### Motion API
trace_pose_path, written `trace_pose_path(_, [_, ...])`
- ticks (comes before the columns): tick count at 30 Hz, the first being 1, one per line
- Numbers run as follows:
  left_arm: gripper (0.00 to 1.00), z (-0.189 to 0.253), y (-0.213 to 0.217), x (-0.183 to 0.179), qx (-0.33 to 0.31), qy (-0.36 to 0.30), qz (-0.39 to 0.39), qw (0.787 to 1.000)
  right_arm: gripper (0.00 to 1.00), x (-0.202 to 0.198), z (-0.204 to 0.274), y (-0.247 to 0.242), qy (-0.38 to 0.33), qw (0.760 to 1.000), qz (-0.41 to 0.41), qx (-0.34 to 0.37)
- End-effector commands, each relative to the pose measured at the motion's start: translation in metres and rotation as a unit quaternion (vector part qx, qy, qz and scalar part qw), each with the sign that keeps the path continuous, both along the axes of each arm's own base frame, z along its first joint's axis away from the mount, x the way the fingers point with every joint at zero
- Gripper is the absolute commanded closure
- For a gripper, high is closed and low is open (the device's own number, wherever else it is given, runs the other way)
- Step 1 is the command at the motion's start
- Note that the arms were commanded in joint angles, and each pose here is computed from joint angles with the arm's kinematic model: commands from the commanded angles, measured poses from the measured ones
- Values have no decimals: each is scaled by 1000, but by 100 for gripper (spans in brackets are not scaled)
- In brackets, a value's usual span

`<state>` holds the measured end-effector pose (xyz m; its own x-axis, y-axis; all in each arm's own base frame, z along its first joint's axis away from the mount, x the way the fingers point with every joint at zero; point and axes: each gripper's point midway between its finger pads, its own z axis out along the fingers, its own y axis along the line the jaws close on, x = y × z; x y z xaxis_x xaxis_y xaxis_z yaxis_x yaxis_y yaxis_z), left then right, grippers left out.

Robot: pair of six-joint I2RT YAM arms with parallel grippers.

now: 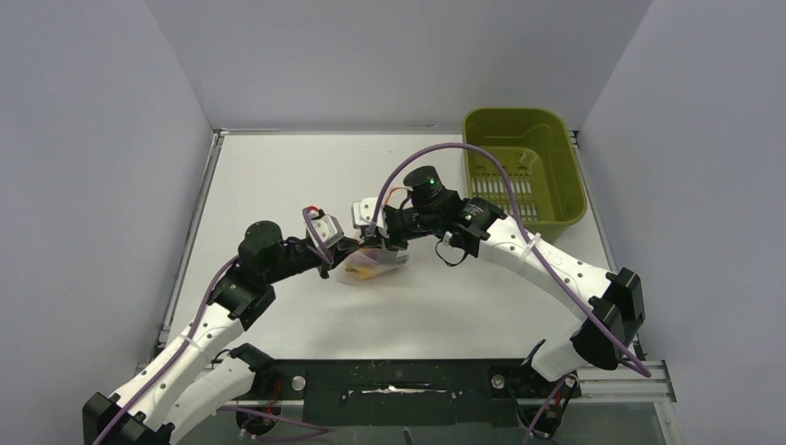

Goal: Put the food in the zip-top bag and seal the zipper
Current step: Zip the zipper food storage bag at the center of the board.

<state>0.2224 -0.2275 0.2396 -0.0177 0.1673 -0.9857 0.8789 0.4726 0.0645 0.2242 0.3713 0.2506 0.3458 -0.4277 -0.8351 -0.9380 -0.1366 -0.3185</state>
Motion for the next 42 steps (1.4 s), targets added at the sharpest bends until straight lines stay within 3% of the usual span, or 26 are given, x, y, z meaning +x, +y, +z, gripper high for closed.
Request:
trace_pose_path(1, [100, 41, -4, -2, -35, -49, -13, 998, 89, 2, 20, 10, -21, 999, 14, 21])
trace_pose_path(6, [100, 39, -4, -4, -29, -48, -15, 998, 100, 4, 17, 8, -26, 1000, 10, 15])
trace_pose_path(17, [100, 35, -1, -10, -14, -35, -23, 999, 100, 19, -1, -28, -26, 998, -35, -38])
trace_pose_path(32, [100, 49, -5, -8, -49, -54, -24, 997, 100, 16, 12, -42, -16, 998, -49, -34])
trace_pose_path(33, [99, 49, -6, -9, -50, -53, -27, 997, 100, 16, 16, -40, -19, 998, -49, -29])
trace_pose_path(37, [79, 46, -10, -10, -54, -55, -41, 996, 100, 15, 25, -34, -20, 998, -51, -7])
trace_pose_path(42, [71, 44, -17, -6, -53, -60, -54, 995, 100, 13, 27, -30, -12, 999, -49, 3])
